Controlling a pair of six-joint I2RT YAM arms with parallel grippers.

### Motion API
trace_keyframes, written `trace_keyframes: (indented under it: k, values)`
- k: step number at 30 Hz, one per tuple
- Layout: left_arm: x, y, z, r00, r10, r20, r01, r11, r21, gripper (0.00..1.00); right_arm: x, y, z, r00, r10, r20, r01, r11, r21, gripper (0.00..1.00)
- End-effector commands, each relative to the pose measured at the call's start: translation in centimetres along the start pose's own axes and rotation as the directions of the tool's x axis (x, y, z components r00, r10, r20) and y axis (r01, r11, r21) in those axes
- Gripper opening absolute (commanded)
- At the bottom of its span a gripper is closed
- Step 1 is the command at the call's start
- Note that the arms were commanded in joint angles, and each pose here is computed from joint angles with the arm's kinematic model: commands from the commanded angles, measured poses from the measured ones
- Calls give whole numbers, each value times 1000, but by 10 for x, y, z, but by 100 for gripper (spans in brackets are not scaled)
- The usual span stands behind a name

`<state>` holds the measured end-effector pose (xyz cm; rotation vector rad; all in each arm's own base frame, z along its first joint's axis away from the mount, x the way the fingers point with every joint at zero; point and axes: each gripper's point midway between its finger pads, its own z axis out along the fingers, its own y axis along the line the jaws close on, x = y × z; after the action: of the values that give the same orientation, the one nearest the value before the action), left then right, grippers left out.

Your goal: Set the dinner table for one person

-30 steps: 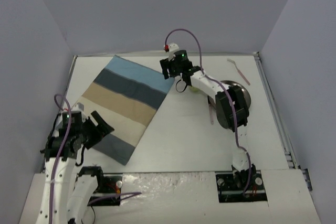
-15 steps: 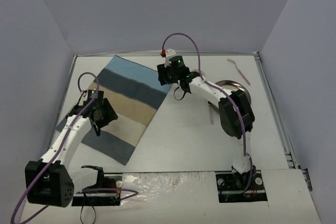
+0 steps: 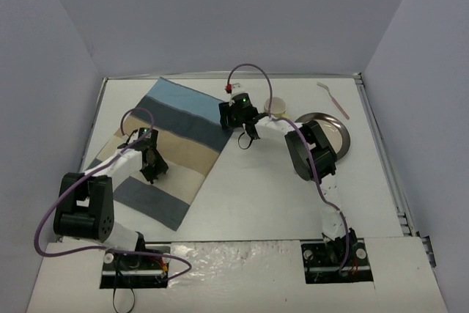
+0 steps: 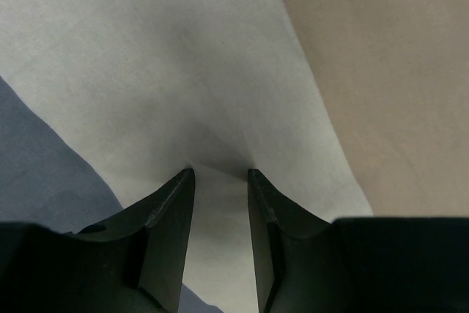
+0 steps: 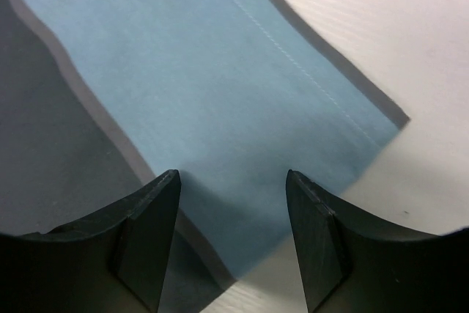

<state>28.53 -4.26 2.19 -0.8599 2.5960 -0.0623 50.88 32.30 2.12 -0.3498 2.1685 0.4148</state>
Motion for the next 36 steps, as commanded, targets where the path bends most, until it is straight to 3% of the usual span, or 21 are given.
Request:
trace_keyframes:
  k: [1,6,10,14,18,27,32,36]
  values:
    - [-8,-8,5,999,-20,43,19,1000,21,31,-13,-41,-23,996,73,57,-80,986,144,57]
    - [5,-2,11,1000,-28,12,28,1000,12,30,2,-68,-36,994,102,36,-107,969,221,57]
    - [8,-1,10,999,-32,9,32,999,16,30,-5,-67,-38,995,93,39,-100,974,205,57]
    - [-4,-10,-4,999,-2,40,1,999,39,33,-28,-54,-42,994,81,70,-91,984,154,57]
    - [-34,-32,-39,992,40,118,-51,995,86,43,-75,-31,-64,987,47,153,-62,994,92,58]
    - [-80,-88,-124,943,135,304,-210,951,228,58,-162,17,-167,934,15,356,-12,1000,-10,67]
    - [-66,-130,-134,917,188,351,-316,881,354,54,-157,6,-219,912,76,403,-84,996,2,72]
    - [-48,-165,-114,910,235,343,-369,835,408,46,-146,-9,-269,888,114,445,-133,991,11,81]
